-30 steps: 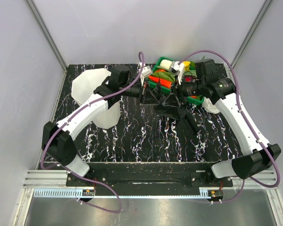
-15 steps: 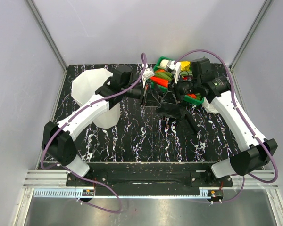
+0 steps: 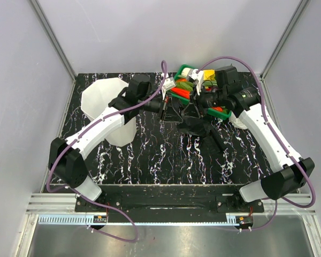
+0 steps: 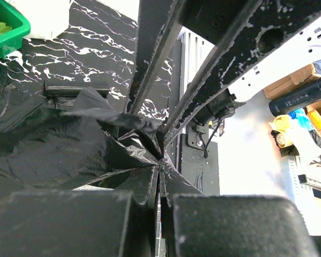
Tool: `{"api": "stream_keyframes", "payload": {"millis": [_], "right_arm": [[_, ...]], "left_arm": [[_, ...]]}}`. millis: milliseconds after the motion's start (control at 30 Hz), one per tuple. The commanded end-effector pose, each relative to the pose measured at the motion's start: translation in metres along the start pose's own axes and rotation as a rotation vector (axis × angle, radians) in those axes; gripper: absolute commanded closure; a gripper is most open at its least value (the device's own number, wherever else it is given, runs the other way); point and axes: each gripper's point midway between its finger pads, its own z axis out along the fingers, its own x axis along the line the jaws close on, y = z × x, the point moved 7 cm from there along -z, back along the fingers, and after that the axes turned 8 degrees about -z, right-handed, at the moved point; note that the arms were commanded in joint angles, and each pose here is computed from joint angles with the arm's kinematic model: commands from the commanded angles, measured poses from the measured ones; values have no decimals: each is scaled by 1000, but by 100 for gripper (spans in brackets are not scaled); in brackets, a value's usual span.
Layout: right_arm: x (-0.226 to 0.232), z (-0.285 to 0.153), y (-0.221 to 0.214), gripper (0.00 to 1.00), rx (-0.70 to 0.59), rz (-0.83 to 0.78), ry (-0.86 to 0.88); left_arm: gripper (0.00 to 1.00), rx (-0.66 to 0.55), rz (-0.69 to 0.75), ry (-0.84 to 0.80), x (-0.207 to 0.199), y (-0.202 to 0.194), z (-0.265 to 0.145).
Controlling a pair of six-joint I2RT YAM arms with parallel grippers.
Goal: Put the trash bags into the trash bin
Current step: Unfold the trash bag at the center of the board.
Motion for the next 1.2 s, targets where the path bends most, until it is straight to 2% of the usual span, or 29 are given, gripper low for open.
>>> {"api": "stream_keyframes", "payload": {"millis": [0, 333, 767, 1033, 1167], "right_arm": [[4, 3, 6, 69, -35, -24, 31], [5, 5, 3, 78, -33, -29, 31], [12, 5, 7, 80, -61, -32, 98], [17, 4, 5, 99, -61, -38, 129], [10, 1, 4, 100, -31, -54, 50]], "left_arm": [[100, -15, 75, -36, -9, 14, 2], [100, -8, 87, -40, -10, 14, 4], [100, 17, 116, -46, -12, 9, 7], [100, 18, 130, -42, -10, 8, 7], [100, 17, 140, -43, -12, 8, 6]]}}
